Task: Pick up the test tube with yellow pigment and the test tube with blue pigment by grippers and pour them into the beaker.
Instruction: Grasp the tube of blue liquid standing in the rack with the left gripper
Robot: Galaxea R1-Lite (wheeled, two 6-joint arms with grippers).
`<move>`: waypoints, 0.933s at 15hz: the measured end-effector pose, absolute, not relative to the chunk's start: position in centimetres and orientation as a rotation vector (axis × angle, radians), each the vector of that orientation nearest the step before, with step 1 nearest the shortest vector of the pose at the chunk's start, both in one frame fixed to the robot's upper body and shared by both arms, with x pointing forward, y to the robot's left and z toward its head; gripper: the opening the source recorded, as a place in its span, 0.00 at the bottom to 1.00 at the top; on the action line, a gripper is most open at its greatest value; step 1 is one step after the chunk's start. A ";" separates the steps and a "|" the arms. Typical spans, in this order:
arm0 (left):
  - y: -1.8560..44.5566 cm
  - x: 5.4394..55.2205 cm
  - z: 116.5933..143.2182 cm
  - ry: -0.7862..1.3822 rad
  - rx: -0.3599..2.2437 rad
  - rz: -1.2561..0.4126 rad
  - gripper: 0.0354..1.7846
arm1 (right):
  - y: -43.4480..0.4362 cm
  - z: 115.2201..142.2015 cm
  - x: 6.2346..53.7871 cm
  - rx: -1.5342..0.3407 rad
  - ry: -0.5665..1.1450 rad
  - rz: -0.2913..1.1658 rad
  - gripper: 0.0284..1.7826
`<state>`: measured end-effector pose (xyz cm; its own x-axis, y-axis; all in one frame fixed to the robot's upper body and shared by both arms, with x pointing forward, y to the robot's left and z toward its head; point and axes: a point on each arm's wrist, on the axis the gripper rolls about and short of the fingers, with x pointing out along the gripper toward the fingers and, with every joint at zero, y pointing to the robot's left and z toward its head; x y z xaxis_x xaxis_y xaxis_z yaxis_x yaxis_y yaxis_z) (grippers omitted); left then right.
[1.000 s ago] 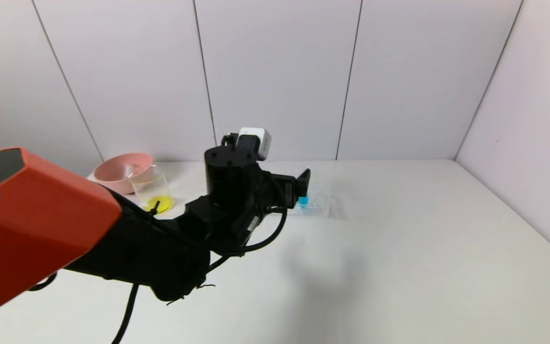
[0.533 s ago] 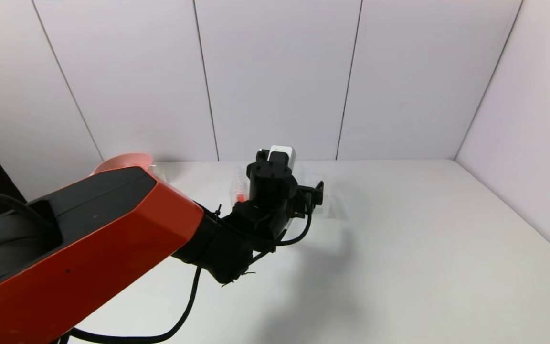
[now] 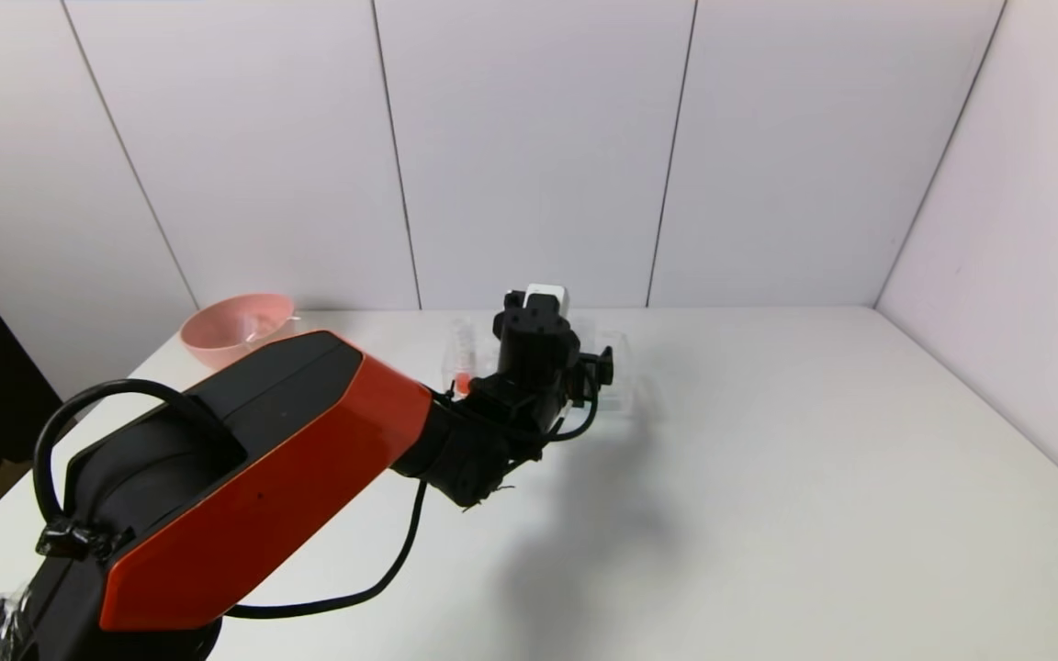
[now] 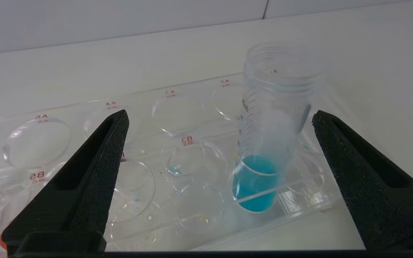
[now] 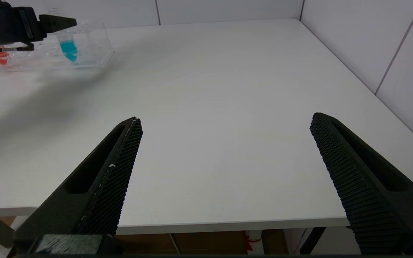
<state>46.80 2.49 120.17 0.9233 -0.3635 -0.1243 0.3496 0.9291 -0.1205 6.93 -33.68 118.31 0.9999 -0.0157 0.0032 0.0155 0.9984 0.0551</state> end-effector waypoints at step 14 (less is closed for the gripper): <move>2.0 47.1 119.9 0.147 -0.094 -0.357 0.44 | -33.7 118.3 6.9 0.055 -0.003 -0.016 0.96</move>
